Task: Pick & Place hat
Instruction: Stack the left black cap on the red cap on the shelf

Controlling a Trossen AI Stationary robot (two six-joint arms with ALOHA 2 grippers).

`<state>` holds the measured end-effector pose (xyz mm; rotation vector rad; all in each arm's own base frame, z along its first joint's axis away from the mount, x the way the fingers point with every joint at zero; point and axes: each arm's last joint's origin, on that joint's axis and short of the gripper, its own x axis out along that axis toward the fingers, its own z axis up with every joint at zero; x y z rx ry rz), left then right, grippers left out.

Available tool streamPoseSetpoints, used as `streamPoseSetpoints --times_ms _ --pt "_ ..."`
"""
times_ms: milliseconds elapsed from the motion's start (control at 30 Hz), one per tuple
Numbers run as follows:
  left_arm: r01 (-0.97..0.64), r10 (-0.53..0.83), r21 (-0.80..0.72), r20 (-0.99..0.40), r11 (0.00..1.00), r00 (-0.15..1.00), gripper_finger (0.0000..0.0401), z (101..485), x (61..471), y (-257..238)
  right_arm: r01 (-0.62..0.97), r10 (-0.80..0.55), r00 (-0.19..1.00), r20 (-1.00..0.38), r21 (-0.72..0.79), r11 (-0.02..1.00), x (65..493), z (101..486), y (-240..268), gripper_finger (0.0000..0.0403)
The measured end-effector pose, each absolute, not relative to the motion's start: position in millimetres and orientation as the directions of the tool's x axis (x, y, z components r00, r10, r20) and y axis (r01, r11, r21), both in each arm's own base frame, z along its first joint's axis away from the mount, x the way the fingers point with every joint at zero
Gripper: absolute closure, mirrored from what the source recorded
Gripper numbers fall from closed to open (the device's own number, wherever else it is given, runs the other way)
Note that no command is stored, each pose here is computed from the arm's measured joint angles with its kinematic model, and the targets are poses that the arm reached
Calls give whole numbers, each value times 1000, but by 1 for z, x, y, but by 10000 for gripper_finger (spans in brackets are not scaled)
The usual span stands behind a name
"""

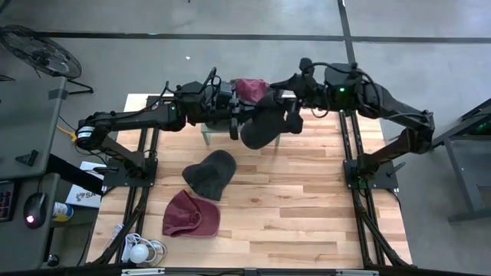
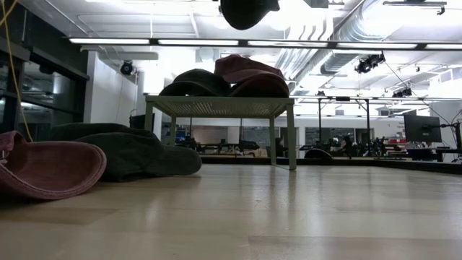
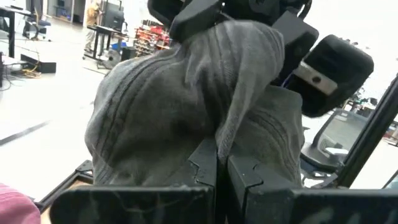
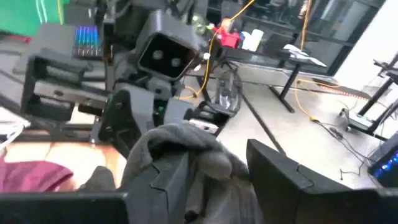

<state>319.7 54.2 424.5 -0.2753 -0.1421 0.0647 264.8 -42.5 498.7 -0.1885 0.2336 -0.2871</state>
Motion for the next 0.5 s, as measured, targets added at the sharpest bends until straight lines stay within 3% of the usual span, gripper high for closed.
streamPoseSetpoints --times_ms 267,500 --pt "-65 104 -278 130 959 986 401 424 320 55 319 -342 928 -146 -160 934 247 510 -42 249" --pt "-89 129 -273 131 958 983 401 424 320 56 373 -381 917 -123 -78 924 226 518 -48 214"
